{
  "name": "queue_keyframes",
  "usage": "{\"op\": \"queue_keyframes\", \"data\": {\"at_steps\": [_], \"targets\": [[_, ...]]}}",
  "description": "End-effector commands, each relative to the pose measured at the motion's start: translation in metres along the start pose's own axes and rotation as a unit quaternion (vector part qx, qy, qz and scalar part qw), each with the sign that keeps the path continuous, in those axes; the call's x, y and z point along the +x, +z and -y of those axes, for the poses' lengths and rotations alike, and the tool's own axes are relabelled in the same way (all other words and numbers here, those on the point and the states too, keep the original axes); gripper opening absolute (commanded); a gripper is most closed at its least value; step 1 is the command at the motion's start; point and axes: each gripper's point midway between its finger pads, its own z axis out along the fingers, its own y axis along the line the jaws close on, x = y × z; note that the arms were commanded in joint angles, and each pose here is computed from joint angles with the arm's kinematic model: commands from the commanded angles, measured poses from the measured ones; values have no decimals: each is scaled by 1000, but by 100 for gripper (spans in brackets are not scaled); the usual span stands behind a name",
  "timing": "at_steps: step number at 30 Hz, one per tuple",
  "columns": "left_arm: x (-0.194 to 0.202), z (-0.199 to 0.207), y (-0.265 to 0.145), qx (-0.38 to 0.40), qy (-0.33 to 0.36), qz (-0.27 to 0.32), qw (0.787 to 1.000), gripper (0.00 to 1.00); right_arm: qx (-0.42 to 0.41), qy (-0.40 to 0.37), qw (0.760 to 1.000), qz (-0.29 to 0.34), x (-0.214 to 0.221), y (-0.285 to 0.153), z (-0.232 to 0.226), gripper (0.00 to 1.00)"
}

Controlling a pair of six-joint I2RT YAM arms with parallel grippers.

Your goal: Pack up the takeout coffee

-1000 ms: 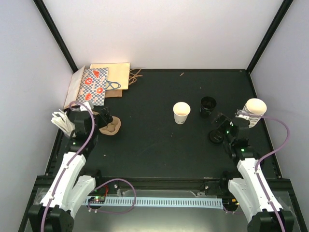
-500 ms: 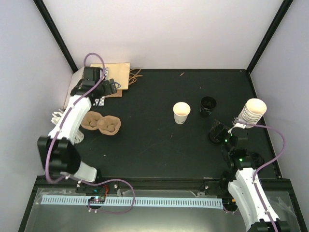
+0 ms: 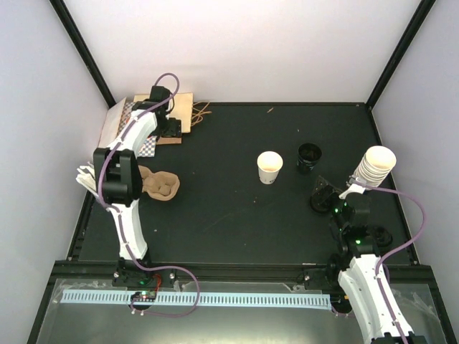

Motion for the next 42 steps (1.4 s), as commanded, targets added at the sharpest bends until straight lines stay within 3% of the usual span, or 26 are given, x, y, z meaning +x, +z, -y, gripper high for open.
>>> {"op": "queue_keyframes", "data": {"at_steps": [1,7,13,17,24,30,31,38,42], "targets": [[-14,-2,5,-18,44,-10,999,95,-17,-1,1000,4,1,0,-5,100],[-36,7,22,11,61,-8,998,94,-18,-1,1000,4,1,-1,-5,100],[-45,7,41,1,94,1,996,85,-23,-1,1000,11,-1,-3,-6,100],[-46,12,54,14,116,2,993,67,-22,-2,1000,10,-1,-2,-7,100],[-42,18,79,19,140,-8,990,70,-18,-3,1000,10,-2,-3,-6,100],[-45,10,95,-12,142,-10,990,64,-17,-3,1000,9,-1,-2,-5,100],[-47,9,97,-16,141,-7,990,61,-19,-3,1000,9,-1,-2,-6,100],[-55,13,81,-5,145,3,989,3,-20,-3,1000,8,-1,-2,-6,100],[-66,8,50,-17,140,23,990,2,-21,-2,1000,9,-1,-1,-6,100]]}}
